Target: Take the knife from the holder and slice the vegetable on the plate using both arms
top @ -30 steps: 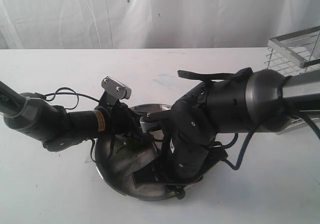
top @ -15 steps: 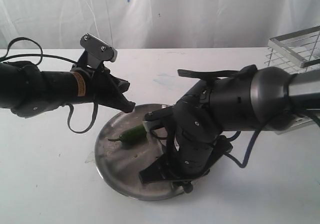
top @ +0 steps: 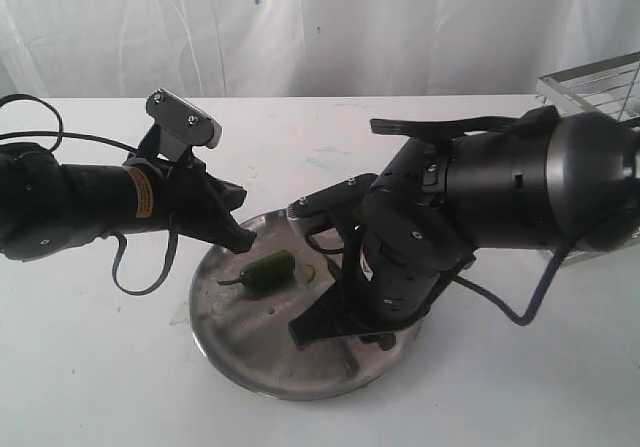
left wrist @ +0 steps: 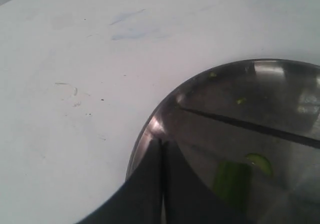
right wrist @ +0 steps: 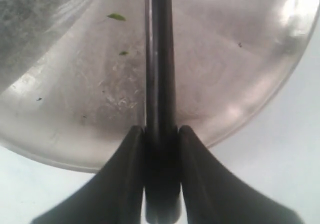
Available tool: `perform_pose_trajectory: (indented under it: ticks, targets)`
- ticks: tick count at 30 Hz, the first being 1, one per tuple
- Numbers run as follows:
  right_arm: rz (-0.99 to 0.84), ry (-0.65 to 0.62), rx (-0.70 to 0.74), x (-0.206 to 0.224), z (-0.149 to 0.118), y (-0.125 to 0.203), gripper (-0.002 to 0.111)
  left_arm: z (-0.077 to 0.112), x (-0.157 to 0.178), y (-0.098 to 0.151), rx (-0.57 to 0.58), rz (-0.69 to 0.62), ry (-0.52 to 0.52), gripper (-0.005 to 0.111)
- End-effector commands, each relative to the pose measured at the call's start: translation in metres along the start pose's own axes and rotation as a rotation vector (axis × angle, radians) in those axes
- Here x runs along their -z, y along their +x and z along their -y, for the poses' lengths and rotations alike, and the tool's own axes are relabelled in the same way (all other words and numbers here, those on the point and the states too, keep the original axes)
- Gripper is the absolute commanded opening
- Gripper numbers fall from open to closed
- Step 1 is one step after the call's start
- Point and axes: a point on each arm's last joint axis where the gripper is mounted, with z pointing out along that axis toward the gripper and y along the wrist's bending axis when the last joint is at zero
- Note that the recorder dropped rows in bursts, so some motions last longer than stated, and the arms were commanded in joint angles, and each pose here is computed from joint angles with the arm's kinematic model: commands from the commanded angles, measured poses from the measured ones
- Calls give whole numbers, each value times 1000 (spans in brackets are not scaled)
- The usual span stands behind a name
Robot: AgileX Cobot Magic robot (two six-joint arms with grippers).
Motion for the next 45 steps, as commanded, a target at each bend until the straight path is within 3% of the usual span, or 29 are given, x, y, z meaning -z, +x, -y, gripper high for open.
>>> perform_pose_trajectory:
  ticks: [1, 7, 13, 18, 27, 45]
  targets:
    - [39, 60, 30, 17, 10, -1, 0, 1, 6, -5, -11, 24, 3, 0]
    - [46, 61, 14, 32, 14, 2, 0, 0, 7, -4, -12, 13, -4, 0]
    - [-20, -39, -32, 31, 4, 8, 0, 0, 7, -4, -16, 14, -3, 0]
    - [36, -135, -33, 32, -5, 3, 0, 1, 2, 1, -65, -3, 2, 0]
    - [9, -139, -40, 25, -7, 4, 0, 7, -5, -3, -12, 108, 74, 0]
    - [-24, -144, -11, 10, -11, 4, 0, 8, -18, 12, -4, 58, 87, 0]
